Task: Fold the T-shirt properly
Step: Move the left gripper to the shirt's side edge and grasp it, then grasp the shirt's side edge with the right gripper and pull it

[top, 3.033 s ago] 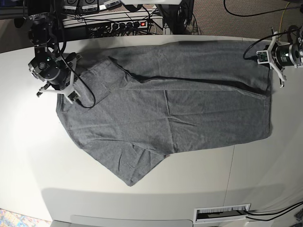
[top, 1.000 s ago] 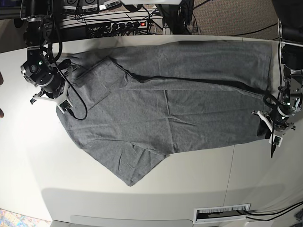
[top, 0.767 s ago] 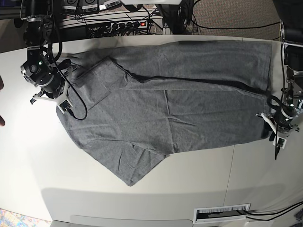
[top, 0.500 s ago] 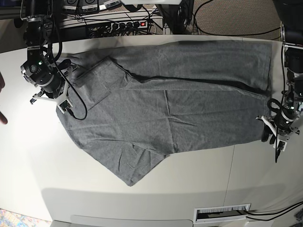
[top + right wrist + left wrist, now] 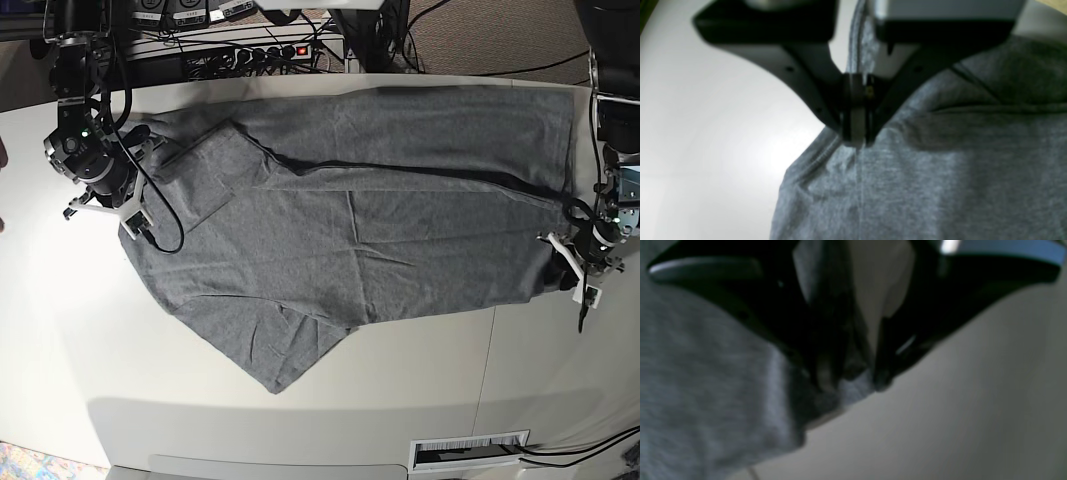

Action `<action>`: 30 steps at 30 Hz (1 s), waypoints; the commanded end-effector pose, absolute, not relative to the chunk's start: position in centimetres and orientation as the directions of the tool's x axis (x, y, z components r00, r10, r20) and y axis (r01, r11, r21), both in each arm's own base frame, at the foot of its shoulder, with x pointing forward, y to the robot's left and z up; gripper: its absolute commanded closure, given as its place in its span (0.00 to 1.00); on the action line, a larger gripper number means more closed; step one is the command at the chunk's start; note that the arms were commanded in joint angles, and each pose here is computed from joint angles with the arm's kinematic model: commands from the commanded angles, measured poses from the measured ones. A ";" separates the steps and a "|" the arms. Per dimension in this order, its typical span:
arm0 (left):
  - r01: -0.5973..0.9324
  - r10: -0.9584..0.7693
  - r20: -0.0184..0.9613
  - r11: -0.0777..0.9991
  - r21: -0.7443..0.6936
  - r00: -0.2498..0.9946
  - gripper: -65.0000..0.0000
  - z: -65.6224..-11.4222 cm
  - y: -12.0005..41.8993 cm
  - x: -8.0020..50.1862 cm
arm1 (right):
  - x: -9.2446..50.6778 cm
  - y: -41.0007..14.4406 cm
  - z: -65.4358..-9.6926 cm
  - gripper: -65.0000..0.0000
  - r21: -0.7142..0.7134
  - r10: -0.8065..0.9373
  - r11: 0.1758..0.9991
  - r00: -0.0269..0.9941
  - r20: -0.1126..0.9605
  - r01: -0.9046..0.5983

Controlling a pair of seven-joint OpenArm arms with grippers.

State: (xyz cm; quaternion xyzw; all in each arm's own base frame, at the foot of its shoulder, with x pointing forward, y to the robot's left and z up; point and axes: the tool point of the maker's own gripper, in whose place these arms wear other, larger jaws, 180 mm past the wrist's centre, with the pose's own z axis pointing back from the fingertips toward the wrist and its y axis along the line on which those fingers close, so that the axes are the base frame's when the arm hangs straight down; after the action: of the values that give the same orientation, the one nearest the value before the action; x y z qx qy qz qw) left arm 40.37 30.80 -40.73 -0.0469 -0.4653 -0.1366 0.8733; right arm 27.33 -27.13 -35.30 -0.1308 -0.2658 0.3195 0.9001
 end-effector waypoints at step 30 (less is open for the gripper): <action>0.449 -0.250 0.880 0.892 0.048 0.403 1.00 -35.2 29.2 41.6 | 37.9 -27.5 -26.8 1.00 -0.476 0.595 0.803 0.456 0.661 -0.358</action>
State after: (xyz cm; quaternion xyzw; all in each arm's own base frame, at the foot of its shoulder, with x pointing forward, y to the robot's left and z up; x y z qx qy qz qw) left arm 40.49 28.30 -37.44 -0.1061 -0.4776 -0.2116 0.8461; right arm 36.86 -27.27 -29.12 -0.1258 -0.4058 0.2843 0.8595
